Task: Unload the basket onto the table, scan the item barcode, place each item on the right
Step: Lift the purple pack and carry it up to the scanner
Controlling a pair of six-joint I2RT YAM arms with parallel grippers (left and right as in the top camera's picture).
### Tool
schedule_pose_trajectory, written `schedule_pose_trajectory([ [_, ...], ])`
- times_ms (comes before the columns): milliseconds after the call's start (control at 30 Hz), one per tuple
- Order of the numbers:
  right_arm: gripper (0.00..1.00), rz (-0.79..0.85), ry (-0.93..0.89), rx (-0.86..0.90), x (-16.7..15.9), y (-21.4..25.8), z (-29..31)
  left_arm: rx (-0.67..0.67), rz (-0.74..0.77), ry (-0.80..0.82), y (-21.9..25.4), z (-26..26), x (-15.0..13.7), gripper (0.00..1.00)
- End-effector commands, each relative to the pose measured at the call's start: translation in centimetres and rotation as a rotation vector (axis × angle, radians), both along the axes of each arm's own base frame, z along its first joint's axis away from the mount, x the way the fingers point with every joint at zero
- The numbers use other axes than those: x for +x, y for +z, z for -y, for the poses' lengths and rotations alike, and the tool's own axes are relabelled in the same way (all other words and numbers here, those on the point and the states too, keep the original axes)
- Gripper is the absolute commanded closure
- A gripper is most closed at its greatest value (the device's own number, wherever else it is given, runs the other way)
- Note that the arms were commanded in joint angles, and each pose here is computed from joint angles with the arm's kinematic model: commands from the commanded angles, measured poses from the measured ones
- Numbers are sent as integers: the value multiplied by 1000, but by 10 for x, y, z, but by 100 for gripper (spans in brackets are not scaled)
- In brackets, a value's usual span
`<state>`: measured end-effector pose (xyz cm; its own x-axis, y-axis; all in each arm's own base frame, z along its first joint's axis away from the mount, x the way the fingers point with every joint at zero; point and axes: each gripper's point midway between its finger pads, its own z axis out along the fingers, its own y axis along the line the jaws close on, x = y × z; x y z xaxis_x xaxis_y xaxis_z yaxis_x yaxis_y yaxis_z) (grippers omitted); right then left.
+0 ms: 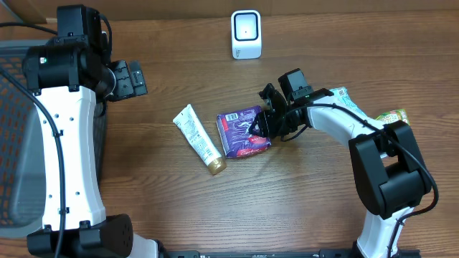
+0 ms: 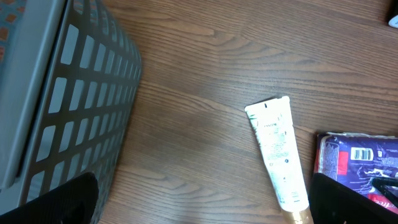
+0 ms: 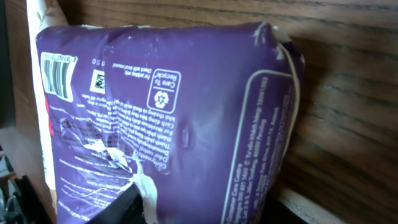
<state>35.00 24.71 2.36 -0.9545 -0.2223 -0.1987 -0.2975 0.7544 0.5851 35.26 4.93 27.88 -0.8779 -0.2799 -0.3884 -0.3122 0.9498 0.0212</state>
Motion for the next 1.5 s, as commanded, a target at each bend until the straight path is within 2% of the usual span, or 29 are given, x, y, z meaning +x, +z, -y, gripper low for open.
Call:
schedule_pose_trajectory([
  [0, 60, -12, -13, -1, 0, 0, 0, 5, -4, -21, -1, 1, 0, 0],
  [200, 87, -28, 0, 44, -3, 6, -5, 5, -4, -21, -1, 1, 0, 1],
  [333, 96, -31, 0, 77, 1, 16, -7, 5, -4, -20, -1, 1, 0, 0],
  [533, 96, 50, -18, 87, 10, 56, 0, 5, -4, -20, -1, 1, 0, 1],
  [800, 96, 333, -116, -85, 28, 121, 29, 5, -4, -20, -1, 1, 0, 1],
  [1000, 95, 522, -202, -130, 29, 183, 42, 5, -4, -20, -1, 1, 0, 0],
  [1067, 90, 536, -273, -130, 29, 207, 49, 5, -4, -20, -1, 1, 0, 0],
  [1200, 96, 558, -255, -140, 24, 256, 53, 5, -4, -20, -1, 1, 0, 0],
  [1367, 96, 620, -233, -109, 13, 317, 53, 5, -4, -20, -1, 1, 0, 1],
  [1467, 96, 614, -195, -49, 1, 335, 46, 5, -4, -20, -1, 1, 0, 0],
])
